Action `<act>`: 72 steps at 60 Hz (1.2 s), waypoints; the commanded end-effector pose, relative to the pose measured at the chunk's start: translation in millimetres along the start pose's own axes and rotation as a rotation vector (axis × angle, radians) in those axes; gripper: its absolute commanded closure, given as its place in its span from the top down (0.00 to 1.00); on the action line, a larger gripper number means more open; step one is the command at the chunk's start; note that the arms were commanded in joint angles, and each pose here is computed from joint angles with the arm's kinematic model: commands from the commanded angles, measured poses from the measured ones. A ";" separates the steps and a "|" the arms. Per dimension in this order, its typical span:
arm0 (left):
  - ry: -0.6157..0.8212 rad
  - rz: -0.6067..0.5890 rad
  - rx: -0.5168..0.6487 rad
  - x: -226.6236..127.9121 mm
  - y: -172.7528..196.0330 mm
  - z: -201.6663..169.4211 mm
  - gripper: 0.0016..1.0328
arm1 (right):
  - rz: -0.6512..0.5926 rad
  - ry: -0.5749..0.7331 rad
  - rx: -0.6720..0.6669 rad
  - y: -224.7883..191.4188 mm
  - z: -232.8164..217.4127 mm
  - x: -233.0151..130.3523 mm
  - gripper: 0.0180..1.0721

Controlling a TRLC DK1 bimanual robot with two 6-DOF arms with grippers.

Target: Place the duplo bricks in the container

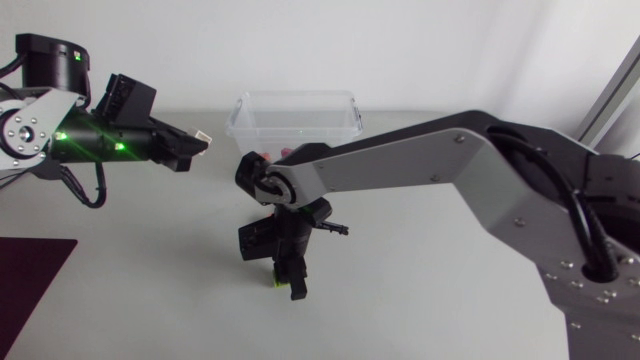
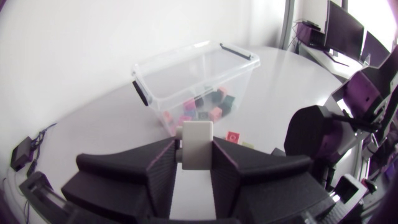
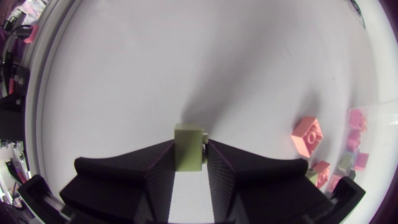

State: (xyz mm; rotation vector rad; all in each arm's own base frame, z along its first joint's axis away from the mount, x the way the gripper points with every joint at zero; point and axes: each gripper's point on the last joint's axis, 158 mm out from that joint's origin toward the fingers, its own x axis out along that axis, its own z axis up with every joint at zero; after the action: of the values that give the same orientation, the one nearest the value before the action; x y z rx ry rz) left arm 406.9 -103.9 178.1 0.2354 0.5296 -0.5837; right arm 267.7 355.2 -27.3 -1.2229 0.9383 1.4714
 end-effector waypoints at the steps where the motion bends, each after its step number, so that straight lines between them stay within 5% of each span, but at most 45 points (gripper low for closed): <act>1: -0.049 -0.015 -0.035 9.7 -0.3 25.8 0.19 | -0.021 -0.049 0.054 -2.7 -7.4 -31.3 0.18; 23: -0.136 0.012 -0.097 69.0 4.6 81.1 0.19 | -0.150 -0.275 0.278 -39.6 -41.4 -135.8 0.19; 53: -0.158 0.062 -0.134 146.7 14.9 116.7 0.20 | -0.250 -0.478 0.469 -81.2 -61.5 -195.1 0.19; 58: -0.153 0.072 -0.144 157.5 18.6 116.8 0.34 | -0.283 -0.508 0.497 -90.8 -64.3 -207.6 0.19; 64: -0.141 0.098 -0.143 175.0 21.9 113.5 0.65 | -0.307 -0.539 0.517 -97.4 -64.0 -218.8 0.19; 72: -0.135 0.101 -0.136 178.2 14.5 113.2 0.93 | -0.367 -0.596 0.576 -119.9 -66.4 -234.3 0.19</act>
State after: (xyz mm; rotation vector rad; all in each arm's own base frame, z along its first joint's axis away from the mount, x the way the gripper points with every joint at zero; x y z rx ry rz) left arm 584.9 -206.1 176.4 0.1059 0.4322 -0.4580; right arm 389.9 274.5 167.0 -0.5108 0.6677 1.1138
